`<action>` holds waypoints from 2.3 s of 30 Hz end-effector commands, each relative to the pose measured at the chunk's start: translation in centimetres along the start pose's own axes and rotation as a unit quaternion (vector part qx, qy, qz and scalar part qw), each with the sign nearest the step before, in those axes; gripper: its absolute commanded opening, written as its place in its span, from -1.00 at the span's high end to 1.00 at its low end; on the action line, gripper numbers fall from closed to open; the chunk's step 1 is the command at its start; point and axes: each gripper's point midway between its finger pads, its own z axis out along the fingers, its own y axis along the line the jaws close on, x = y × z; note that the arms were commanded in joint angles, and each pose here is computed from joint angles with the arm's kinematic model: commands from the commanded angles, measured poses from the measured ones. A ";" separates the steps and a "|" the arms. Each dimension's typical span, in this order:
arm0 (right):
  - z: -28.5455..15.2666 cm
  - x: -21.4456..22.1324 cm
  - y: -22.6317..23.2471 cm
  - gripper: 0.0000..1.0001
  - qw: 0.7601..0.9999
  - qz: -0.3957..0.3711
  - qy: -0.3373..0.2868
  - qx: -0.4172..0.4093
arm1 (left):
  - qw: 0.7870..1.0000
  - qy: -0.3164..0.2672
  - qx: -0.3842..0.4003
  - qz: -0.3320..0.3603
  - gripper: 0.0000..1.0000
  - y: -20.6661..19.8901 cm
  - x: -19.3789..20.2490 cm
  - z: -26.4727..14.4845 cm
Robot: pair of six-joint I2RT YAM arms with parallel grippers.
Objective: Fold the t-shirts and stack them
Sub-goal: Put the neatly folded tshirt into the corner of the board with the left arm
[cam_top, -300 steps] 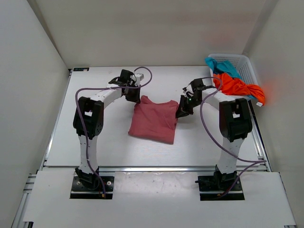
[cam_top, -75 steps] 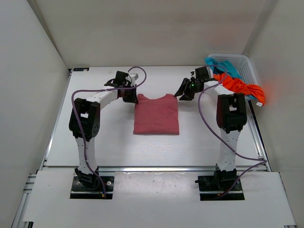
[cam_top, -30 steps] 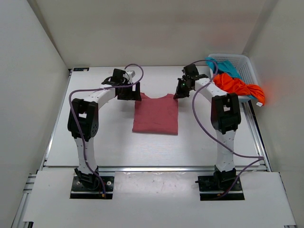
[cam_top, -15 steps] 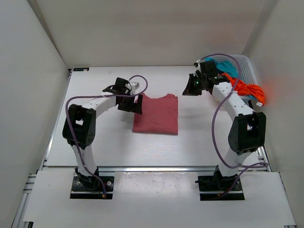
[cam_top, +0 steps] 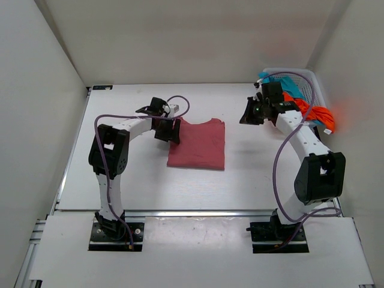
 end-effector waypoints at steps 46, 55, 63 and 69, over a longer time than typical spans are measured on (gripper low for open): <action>-2.9 -3.0 2.5 0.92 0.993 -0.077 -0.021 0.082 | 0.893 -0.148 -0.415 -0.093 1.00 42.3 -10.8 -16.2; -2.0 -3.6 3.6 0.93 0.993 -0.085 0.003 0.085 | 0.856 -0.194 -0.467 -0.104 1.00 46.5 -12.1 -18.2; -1.0 -3.7 4.7 0.91 0.989 -0.111 0.025 0.090 | 0.860 -0.196 -0.460 -0.102 0.88 47.5 -11.7 -17.1; -2.4 -5.4 5.1 0.76 0.989 -0.113 -0.001 0.099 | 0.829 -0.192 -0.510 -0.121 -0.73 48.2 -11.2 -19.8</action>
